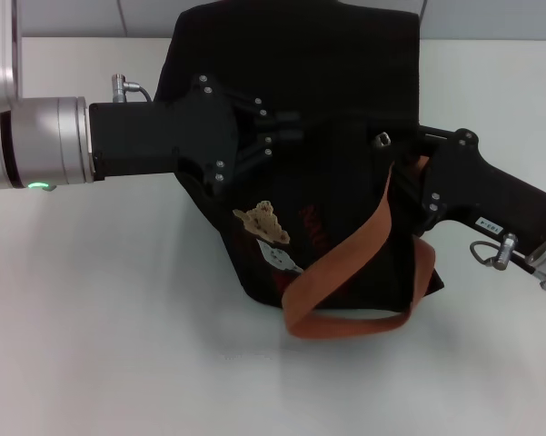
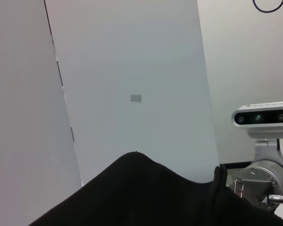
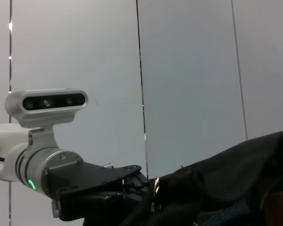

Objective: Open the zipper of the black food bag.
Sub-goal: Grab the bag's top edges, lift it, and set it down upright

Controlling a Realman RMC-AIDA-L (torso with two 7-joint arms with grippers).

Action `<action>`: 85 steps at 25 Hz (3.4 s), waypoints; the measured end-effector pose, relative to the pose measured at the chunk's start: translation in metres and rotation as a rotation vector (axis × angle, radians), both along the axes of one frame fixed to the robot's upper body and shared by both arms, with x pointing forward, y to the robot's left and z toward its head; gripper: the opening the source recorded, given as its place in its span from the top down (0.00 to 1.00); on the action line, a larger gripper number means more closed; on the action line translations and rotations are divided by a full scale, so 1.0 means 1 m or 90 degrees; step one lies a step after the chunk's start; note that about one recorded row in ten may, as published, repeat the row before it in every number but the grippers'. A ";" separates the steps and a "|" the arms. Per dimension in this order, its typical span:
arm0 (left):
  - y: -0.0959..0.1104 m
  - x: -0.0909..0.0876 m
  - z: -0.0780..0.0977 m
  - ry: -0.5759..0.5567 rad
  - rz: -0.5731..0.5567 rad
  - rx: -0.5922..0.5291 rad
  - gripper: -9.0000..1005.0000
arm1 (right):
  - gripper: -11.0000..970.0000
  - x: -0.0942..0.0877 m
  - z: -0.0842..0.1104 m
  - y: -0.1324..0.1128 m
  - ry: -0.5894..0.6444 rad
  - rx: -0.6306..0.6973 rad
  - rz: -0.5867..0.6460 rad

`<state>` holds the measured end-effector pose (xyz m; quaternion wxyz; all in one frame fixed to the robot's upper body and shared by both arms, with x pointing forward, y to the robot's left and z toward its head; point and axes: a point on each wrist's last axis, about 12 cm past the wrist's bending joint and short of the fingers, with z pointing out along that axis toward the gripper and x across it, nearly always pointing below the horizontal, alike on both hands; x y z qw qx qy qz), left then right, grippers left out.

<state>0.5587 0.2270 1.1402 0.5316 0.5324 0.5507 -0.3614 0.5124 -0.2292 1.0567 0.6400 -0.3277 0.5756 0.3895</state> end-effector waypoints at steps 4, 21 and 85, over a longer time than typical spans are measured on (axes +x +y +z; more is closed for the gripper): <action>0.001 0.000 0.000 -0.002 0.002 0.000 0.90 | 0.74 -0.004 -0.003 -0.004 0.004 0.022 -0.041; 0.005 0.002 0.001 -0.008 0.027 -0.042 0.90 | 0.74 0.015 -0.016 0.022 0.087 -0.020 -0.059; 0.024 -0.011 -0.011 0.005 0.063 -0.054 0.90 | 0.68 0.026 0.004 0.033 0.083 -0.030 0.062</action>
